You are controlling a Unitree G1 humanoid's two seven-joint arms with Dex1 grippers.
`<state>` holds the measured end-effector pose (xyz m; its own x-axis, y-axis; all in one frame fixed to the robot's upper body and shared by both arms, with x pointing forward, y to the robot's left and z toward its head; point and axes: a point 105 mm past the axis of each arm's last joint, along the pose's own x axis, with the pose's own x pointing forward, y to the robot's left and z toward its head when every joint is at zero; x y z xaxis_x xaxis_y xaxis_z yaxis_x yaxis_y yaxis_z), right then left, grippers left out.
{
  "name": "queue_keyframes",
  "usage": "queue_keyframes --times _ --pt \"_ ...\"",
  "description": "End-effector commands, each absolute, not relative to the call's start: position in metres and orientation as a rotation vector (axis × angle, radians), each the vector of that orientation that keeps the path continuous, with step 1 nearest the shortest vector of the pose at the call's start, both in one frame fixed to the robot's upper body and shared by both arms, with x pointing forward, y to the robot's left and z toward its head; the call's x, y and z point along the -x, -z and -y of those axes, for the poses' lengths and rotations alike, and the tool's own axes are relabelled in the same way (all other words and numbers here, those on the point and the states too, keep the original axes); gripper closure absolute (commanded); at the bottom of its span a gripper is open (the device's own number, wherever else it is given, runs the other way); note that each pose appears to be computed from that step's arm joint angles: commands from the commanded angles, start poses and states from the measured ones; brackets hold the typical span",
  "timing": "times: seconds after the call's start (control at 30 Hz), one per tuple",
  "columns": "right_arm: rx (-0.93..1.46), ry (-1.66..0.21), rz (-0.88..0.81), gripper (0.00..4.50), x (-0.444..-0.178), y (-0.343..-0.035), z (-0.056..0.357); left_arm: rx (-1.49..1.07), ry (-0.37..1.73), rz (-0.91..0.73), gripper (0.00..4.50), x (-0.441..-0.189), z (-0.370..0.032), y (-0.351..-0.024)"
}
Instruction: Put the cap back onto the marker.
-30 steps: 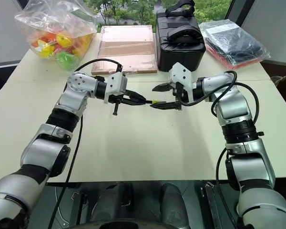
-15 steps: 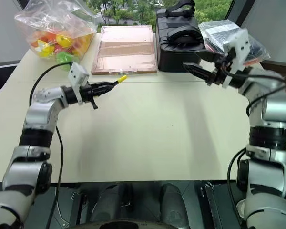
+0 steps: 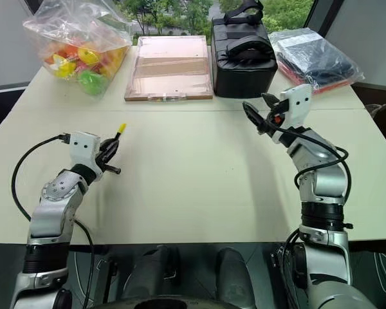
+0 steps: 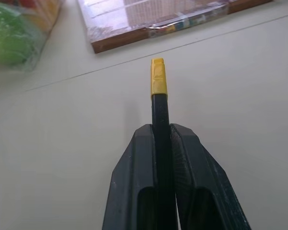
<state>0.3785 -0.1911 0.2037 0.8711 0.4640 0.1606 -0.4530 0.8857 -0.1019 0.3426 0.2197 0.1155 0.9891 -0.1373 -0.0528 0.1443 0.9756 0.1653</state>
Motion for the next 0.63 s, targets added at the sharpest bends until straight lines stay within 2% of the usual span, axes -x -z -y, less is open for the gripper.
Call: queue_keyframes --times 0.03,0.17,0.27,0.4,0.5,0.63 --pt "0.08 -0.475 0.243 1.3 -0.38 -0.219 0.191 -0.158 0.076 0.015 2.19 -0.343 -0.23 -0.124" --pt "0.098 -0.464 0.24 1.3 -0.38 -0.217 0.194 -0.147 0.086 0.011 0.11 -0.346 -0.224 -0.119" --pt "0.109 -0.44 0.243 1.3 -0.382 -0.216 0.198 -0.107 0.061 0.039 0.04 -0.351 -0.233 -0.128" --pt "0.118 -0.39 0.254 1.3 -0.386 -0.22 0.209 -0.024 -0.008 0.118 0.04 -0.353 -0.264 -0.164" --pt "0.129 -0.319 0.253 1.3 -0.389 -0.219 0.228 -0.024 -0.003 0.159 0.04 -0.345 -0.291 -0.197" --pt "0.154 -0.2 0.227 1.3 -0.392 -0.208 0.254 -0.104 0.01 0.108 0.04 -0.333 -0.313 -0.201"
